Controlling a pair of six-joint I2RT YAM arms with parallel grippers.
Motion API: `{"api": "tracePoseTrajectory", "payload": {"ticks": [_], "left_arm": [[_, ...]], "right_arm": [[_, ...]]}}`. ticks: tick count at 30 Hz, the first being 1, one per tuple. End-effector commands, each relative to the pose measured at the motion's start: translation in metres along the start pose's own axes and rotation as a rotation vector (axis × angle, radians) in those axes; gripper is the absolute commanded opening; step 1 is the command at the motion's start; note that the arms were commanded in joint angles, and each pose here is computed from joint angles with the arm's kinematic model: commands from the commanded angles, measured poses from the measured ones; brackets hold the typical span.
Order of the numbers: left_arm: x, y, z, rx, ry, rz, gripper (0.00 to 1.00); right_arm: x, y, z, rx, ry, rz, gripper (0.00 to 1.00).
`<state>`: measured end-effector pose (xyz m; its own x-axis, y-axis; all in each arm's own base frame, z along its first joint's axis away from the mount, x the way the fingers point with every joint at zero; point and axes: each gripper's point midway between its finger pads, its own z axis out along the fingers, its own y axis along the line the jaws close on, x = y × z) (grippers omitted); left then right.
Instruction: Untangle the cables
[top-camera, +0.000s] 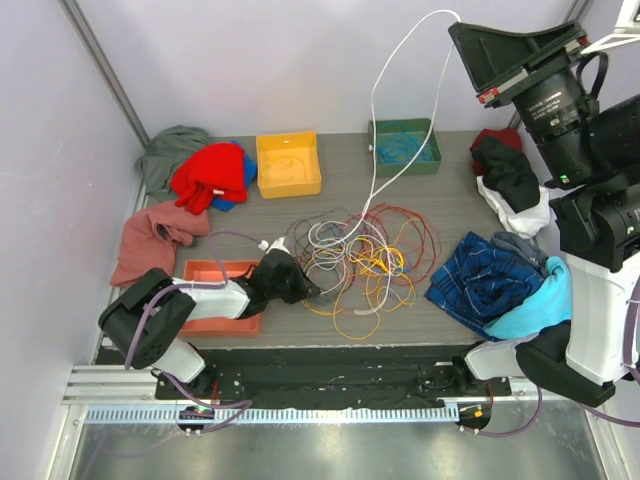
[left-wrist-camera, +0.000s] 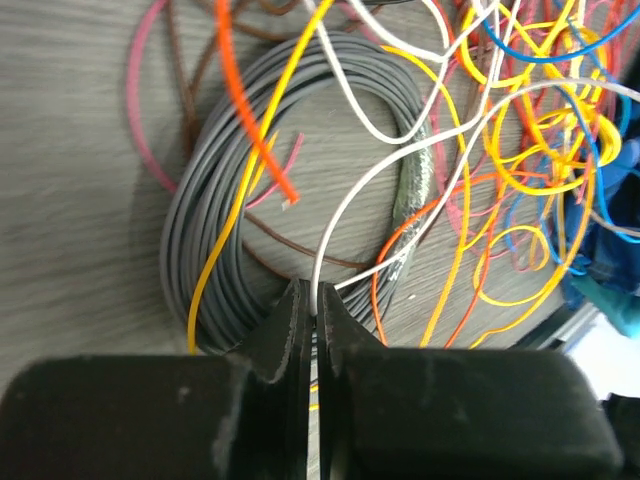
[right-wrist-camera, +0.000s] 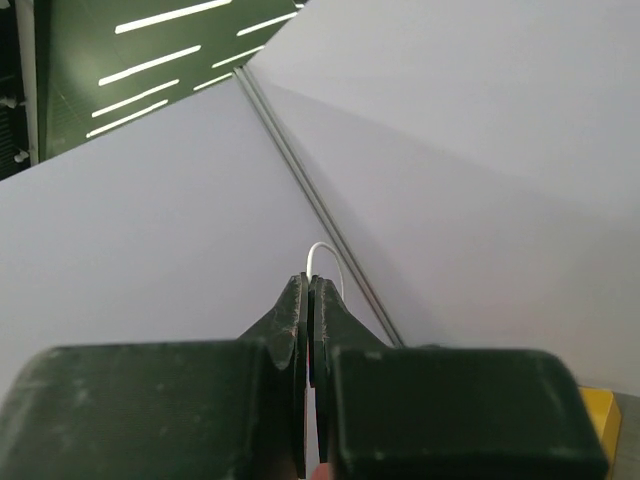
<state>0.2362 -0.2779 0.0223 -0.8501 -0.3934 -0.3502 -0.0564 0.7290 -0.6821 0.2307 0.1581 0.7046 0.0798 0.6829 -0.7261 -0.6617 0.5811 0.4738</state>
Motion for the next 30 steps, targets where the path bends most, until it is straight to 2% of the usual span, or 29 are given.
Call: {"api": "tracePoseTrajectory", "payload": {"ticks": [1,2,4,5,6,11,19,22,26,30], "left_arm": [[-0.014,0.011,-0.025,-0.064,-0.065,0.082,0.16],[-0.018,0.007,-0.032,-0.062,-0.082,0.097,0.44],[-0.042,-0.016,-0.056,-0.005,-0.186,0.120,0.70],[-0.049,-0.023,-0.066,0.011,-0.218,0.142,0.92],[-0.052,-0.022,-0.074,-0.003,-0.231,0.155,1.00],[-0.084,-0.053,-0.137,0.092,-0.405,0.196,1.00],[-0.106,-0.085,-0.207,0.224,-0.566,0.288,1.00],[-0.111,-0.100,-0.215,0.276,-0.610,0.388,1.00],[-0.122,-0.129,-0.224,0.370,-0.699,0.489,1.00],[-0.117,-0.153,-0.225,0.445,-0.767,0.631,1.00]], "right_arm": [[0.015,-0.007,0.003,0.002,0.022,0.019,0.01],[0.016,-0.008,0.001,0.006,0.022,0.016,0.01],[0.026,-0.017,0.003,0.028,0.041,0.008,0.01],[0.028,-0.019,0.004,0.031,0.046,0.001,0.01],[0.036,-0.024,0.005,0.042,0.061,0.002,0.01],[0.063,-0.041,0.006,0.068,0.117,0.004,0.01],[0.123,-0.075,-0.003,0.125,0.238,0.035,0.01],[0.143,-0.082,-0.007,0.137,0.288,0.064,0.01],[0.152,-0.081,-0.011,0.137,0.329,0.111,0.01],[0.155,-0.074,-0.014,0.121,0.363,0.145,0.01]]}}
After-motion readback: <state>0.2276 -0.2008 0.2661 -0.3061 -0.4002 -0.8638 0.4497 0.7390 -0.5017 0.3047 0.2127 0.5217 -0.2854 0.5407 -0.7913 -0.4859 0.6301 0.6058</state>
